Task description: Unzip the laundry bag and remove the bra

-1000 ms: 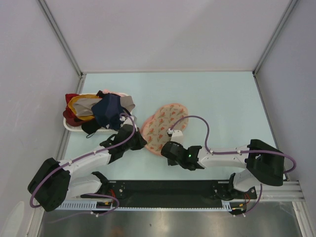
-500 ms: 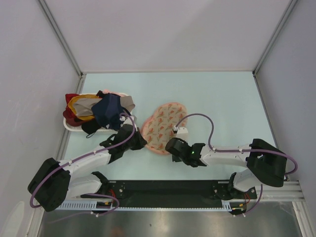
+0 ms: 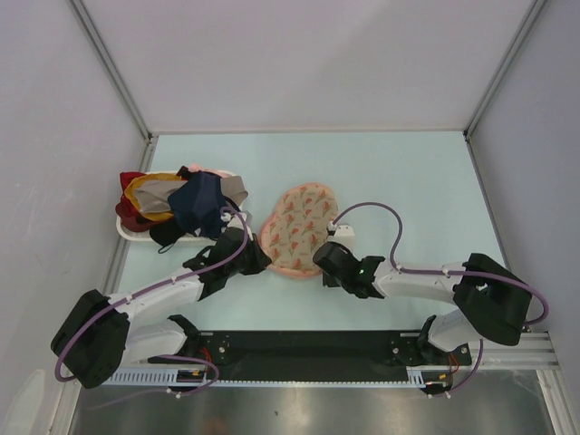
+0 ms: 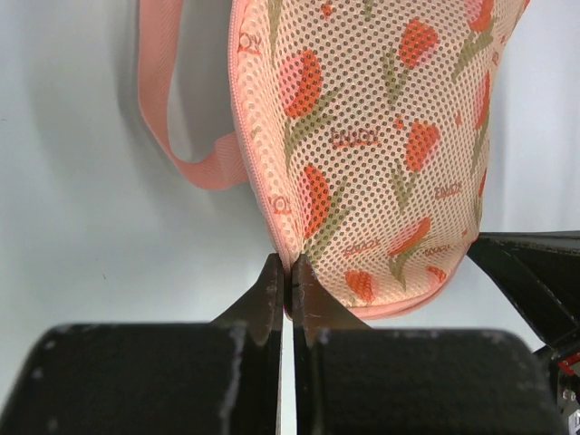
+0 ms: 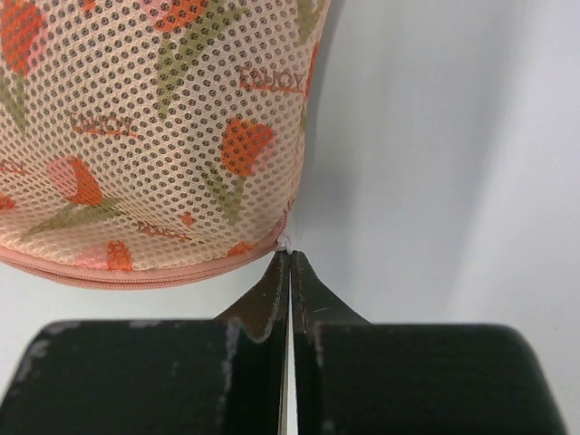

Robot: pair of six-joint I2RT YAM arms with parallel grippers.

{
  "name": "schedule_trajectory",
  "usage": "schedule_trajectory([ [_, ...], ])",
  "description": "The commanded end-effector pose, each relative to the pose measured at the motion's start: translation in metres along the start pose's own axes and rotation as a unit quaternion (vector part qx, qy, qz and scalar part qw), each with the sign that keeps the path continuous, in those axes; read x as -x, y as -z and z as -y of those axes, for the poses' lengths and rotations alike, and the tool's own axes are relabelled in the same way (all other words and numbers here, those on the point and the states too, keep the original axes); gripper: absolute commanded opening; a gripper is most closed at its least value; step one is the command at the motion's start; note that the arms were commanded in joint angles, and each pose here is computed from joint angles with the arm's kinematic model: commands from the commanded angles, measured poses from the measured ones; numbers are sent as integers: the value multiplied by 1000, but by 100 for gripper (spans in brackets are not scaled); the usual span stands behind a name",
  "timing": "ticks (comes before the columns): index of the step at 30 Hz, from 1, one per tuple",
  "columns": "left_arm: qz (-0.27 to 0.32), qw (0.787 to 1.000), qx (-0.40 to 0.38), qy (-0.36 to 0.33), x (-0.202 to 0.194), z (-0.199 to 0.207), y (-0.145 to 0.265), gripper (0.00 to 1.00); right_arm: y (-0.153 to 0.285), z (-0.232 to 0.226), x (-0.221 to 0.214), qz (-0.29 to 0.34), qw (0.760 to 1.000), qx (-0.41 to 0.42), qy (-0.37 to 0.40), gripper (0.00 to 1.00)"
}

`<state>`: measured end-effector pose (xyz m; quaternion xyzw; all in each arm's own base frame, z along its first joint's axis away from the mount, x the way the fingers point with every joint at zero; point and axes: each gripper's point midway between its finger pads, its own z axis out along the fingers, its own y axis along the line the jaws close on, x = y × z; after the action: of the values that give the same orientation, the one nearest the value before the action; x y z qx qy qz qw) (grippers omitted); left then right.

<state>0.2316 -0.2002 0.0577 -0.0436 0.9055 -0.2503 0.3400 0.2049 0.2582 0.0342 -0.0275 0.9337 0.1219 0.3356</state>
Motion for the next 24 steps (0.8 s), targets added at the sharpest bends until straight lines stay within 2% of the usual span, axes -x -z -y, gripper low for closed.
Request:
schedule_trajectory([
  [1,33,999,23,-11,20,-8,0,0,-1,36,2,7,998,-54,21,0],
  [18,25,1000,-6,2,9,-3,8,0,-5,61,23,20,997,-74,17,0],
  [24,0,1000,-23,1,-13,8,9,0,5,63,32,31,997,-72,6,0],
])
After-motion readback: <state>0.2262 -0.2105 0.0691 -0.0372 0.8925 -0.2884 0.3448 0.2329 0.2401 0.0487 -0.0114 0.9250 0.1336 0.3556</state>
